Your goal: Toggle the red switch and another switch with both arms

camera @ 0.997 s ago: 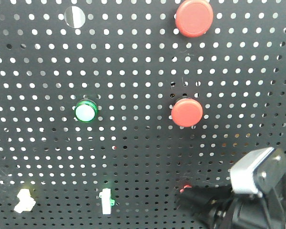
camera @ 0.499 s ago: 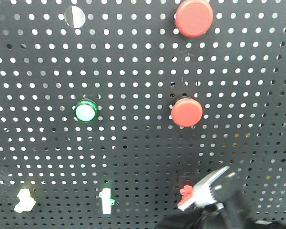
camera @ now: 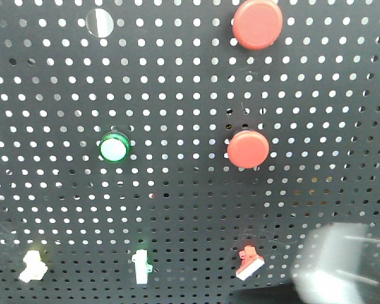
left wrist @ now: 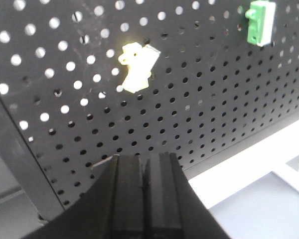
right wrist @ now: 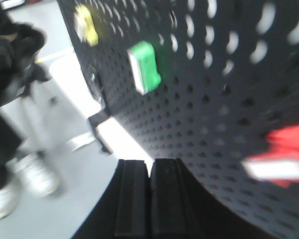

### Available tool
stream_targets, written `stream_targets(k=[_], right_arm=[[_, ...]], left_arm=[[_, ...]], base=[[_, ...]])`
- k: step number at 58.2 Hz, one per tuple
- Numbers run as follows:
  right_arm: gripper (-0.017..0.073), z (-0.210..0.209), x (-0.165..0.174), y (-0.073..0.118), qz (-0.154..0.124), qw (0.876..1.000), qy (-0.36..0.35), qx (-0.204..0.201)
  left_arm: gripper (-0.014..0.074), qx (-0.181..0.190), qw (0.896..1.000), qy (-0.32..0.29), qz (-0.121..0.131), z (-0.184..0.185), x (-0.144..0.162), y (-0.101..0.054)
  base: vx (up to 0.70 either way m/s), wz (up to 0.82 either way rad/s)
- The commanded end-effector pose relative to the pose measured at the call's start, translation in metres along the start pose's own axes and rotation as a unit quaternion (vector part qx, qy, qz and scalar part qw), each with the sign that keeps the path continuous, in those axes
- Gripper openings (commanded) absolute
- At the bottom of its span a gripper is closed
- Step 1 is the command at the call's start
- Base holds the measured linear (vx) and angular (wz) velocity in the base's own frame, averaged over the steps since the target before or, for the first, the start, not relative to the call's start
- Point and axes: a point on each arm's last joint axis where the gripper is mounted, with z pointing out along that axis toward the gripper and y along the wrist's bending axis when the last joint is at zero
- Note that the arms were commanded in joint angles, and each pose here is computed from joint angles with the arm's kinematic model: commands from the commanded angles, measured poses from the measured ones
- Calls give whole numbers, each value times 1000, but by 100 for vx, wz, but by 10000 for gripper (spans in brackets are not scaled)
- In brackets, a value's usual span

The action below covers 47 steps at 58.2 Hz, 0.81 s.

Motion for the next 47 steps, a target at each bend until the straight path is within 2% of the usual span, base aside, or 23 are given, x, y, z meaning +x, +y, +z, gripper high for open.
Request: stream_targets(k=[1, 5, 10, 18, 25, 30, 47], right_arm=[[-6, -30, -5, 2, -9, 996, -54, 65], [-6, -51, 8, 4, -15, 990, -85, 110], [-6, -72, 28, 9, -16, 981, -123, 148], [-6, -96, 48, 15, -38, 966, -179, 185], [-6, -102, 62, 14, -37, 955, -205, 213], [-6, -98, 74, 13, -21, 958, -194, 212], [-6, -84, 105, 10, -10, 967, -146, 208]], left_arm=[[3, -14, 998, -46, -28, -2, -15, 4], [3, -12, 998, -43, -36, -2, -15, 3], [3, -7, 999, -34, -37, -2, -13, 3], [3, 0, 999, -20, -37, -1, -11, 1], [3, 11, 999, 2, -36, -1, -7, -1], [3, 16, 999, 13, -35, -1, -5, -2], [3, 21, 999, 22, -35, -1, -3, -3]], base=[[0, 0], [0, 0], [0, 0], [0, 0], [0, 0], [0, 0], [0, 0]])
